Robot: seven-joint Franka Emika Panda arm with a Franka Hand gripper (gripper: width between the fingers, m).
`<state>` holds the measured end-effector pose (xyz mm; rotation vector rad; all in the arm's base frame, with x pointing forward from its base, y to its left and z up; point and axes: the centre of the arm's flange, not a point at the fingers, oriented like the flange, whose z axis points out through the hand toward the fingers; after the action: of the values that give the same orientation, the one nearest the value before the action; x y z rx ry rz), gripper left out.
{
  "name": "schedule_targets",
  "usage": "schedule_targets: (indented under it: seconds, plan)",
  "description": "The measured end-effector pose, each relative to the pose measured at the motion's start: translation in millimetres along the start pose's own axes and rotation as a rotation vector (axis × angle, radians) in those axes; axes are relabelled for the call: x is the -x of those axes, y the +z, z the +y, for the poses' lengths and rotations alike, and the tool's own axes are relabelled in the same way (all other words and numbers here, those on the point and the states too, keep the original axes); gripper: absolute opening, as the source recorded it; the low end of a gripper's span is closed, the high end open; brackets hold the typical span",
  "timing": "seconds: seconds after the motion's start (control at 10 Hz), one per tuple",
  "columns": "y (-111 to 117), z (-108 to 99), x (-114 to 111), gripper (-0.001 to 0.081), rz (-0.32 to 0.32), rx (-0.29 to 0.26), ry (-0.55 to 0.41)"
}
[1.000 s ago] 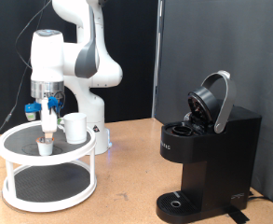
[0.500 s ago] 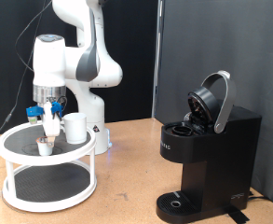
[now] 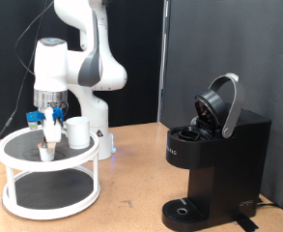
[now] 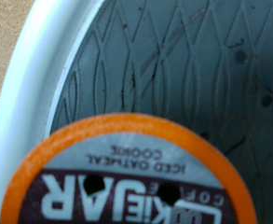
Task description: Make a cup of coffee with the keurig machine
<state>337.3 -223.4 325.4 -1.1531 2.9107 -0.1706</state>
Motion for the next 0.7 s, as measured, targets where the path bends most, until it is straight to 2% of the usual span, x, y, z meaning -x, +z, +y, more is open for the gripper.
schedule_targets:
  seconds: [0.2,0.3,0.4,0.5,0.6,0.7]
  plan:
    - [1.1,0.2,-2.6,0.0734,0.0,-0.004,0.007]
    - [1.4,0.2,-3.8,0.064,0.002,-0.004,0.01]
    - [1.5,0.0,-4.7,0.064,0.003,-0.004,0.012]
    - [1.7,-0.1,-5.3,0.0438,0.004,-0.004,0.015]
    - [1.2,-0.4,-5.6,0.0438,0.004,-0.005,0.019]
    - [1.2,-0.5,-6.1,0.038,0.004,-0.005,0.022]
